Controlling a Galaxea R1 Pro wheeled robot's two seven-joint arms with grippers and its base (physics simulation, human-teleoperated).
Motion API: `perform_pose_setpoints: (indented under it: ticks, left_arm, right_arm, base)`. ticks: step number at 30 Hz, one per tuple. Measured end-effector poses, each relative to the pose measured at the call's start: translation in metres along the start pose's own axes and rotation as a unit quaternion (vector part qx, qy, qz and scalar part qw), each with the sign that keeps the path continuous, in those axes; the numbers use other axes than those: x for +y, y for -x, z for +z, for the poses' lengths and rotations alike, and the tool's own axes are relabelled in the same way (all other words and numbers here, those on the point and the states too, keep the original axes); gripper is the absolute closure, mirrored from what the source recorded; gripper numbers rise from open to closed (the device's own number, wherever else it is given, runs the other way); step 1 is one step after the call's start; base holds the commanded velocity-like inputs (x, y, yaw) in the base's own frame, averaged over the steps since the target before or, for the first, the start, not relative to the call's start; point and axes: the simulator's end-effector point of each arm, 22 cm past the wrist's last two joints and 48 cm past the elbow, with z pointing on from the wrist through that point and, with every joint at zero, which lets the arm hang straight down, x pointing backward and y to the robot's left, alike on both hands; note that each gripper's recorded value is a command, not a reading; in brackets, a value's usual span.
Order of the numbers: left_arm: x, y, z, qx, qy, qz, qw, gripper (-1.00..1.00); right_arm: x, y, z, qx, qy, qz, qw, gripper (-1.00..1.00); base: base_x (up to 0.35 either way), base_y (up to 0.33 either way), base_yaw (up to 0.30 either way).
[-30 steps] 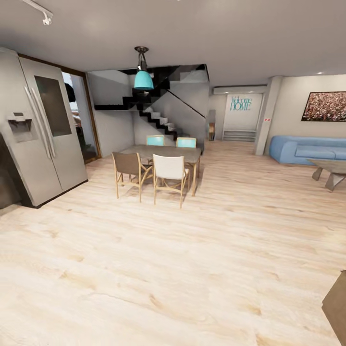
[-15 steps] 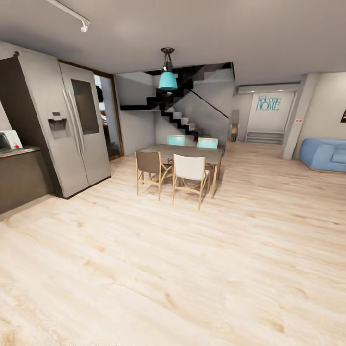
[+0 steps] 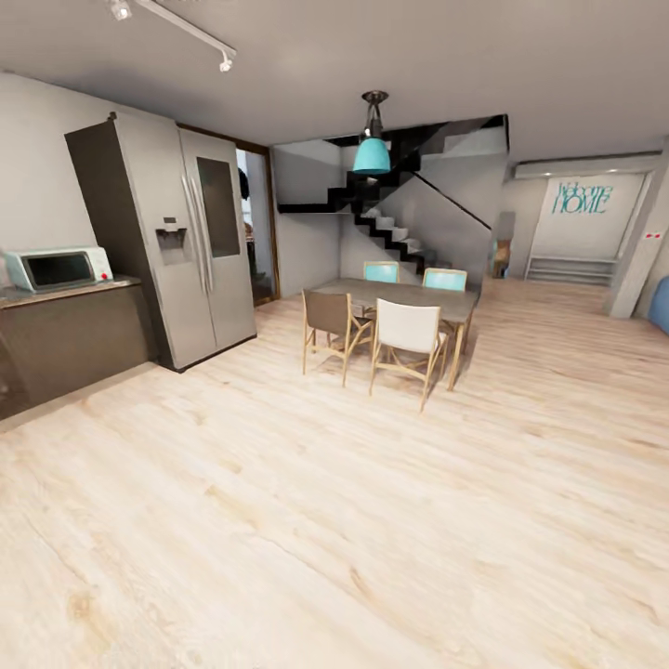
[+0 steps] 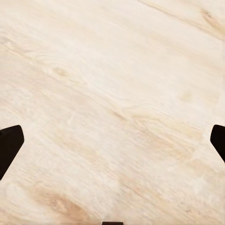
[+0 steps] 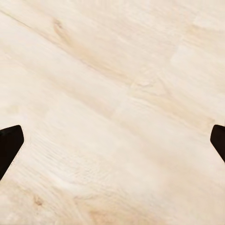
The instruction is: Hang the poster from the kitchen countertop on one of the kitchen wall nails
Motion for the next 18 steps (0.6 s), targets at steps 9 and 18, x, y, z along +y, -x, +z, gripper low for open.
perform_pose_setpoints:
  ticks: [9,18]
  left_arm:
    - [0.0000,0.0000,0.0000,0.000,0.000,0.000,1.0000,-1.00]
    - [0.0001,0.0000,0.0000,0.000,0.000,0.000,1.0000,-1.00]
  right_arm:
    - [0.0000,0.0000,0.0000,0.000,0.000,0.000,1.0000,-1.00]
    - [0.0000,0.0000,0.0000,0.000,0.000,0.000,1.0000,-1.00]
  base:
    - [0.000,0.000,0.292]
    - [0.000,0.000,0.292]
